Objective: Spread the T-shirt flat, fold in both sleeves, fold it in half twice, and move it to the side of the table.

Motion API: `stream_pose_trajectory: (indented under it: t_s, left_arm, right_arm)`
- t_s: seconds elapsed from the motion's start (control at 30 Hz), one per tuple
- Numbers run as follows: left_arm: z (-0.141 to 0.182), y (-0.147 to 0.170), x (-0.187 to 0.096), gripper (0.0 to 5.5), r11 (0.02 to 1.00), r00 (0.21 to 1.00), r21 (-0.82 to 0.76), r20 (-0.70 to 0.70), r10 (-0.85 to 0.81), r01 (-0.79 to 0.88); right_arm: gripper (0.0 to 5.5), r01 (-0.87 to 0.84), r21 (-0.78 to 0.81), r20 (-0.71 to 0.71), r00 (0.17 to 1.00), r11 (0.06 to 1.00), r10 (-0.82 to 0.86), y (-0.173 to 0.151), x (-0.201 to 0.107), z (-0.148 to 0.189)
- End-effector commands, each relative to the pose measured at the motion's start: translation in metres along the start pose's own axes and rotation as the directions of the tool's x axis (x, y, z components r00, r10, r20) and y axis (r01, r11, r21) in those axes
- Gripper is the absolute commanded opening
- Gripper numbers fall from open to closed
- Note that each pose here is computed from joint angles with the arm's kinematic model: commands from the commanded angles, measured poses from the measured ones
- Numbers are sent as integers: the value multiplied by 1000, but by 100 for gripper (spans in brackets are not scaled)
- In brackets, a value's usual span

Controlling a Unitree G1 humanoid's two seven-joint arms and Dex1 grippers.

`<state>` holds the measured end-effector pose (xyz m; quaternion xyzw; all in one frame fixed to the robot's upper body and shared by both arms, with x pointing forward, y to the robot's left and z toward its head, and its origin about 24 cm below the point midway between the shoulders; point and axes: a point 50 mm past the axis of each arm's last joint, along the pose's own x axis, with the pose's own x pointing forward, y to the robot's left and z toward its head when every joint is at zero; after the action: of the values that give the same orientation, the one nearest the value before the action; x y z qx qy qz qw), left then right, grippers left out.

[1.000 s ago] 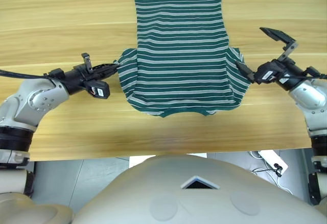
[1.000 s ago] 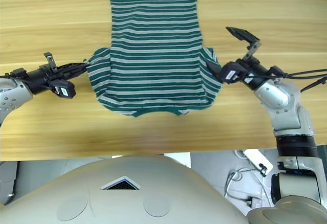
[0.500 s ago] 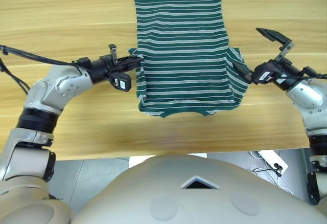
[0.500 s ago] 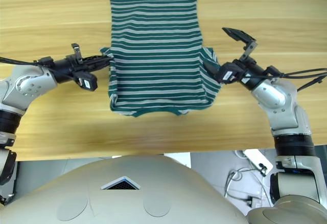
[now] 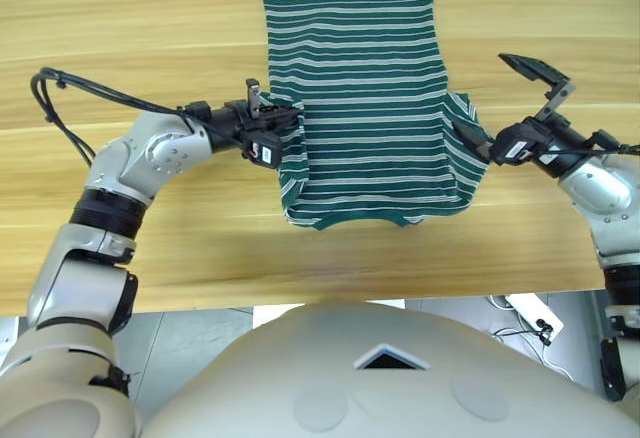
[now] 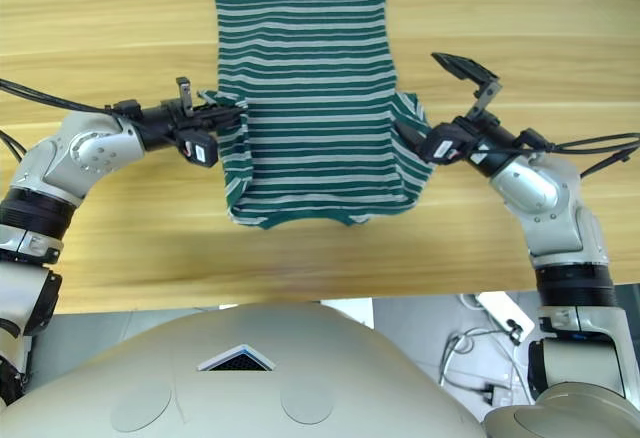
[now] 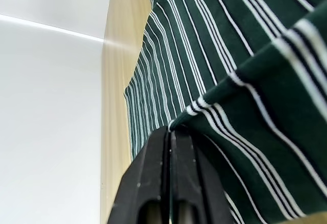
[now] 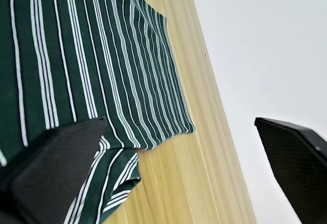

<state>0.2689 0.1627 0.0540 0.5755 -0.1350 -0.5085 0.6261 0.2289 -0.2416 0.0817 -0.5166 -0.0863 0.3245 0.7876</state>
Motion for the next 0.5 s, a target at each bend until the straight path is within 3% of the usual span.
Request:
stream_pose_trajectory:
  t_s: [0.03, 0.5]
  left_arm:
    - [4, -5, 12, 2, 999, 999, 23, 21, -46, 46]
    - [15, -17, 19, 2, 994, 992, 31, 70, -104, 102]
  right_arm:
    - [540, 1, 8, 10, 1000, 1000, -1, 1, 2, 3]
    - [540, 2, 19, 16, 1000, 1000, -2, 3, 4, 4]
